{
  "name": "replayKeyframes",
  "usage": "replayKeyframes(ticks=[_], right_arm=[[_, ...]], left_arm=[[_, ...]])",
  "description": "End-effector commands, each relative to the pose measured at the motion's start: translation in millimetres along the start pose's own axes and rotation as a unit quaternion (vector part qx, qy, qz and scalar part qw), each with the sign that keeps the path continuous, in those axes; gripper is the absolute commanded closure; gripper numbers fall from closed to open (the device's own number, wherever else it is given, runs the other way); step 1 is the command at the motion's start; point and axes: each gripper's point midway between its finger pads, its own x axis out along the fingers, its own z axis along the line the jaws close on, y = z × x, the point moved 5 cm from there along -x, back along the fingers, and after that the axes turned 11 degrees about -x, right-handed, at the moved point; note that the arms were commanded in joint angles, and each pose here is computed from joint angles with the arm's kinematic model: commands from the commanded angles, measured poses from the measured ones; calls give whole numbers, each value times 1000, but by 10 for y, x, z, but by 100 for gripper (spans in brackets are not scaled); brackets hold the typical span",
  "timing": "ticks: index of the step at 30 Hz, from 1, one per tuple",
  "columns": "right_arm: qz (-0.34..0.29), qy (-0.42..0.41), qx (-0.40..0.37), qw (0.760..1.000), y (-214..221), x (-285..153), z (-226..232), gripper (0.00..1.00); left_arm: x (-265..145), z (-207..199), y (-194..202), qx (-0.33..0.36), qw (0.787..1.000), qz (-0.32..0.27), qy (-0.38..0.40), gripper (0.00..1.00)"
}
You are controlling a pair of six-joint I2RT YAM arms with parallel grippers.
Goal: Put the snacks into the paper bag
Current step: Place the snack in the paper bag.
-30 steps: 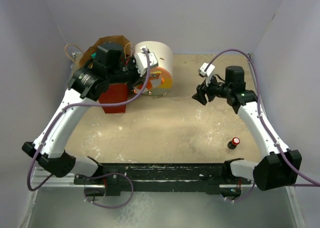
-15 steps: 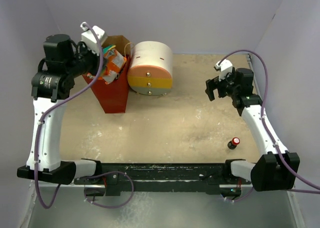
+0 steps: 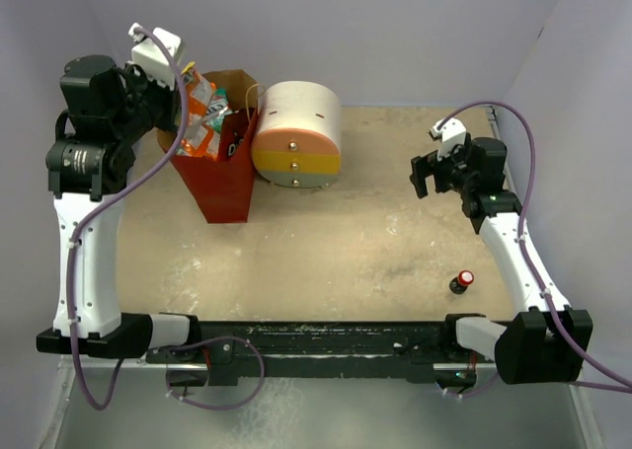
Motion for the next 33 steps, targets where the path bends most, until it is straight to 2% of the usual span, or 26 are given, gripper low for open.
replayKeyframes(ticks=[1,10,16,33], right_arm=[[-37,4,-6,999,-138,-50,-23,0],[-40,1,-9,999,-146,-62,-13,0],[-39,1,-11,999,-142,-58,-14,0],[-37,0,-14,999,-121,-43,-16,0]], left_arm=[[62,224,-366,39,995,-64,-64,98],[411,413,-394,74,991,-56,-95,98],[771,509,-161,89,993,-1,-77,98],[1317,710,407,17,994,105,3,95]])
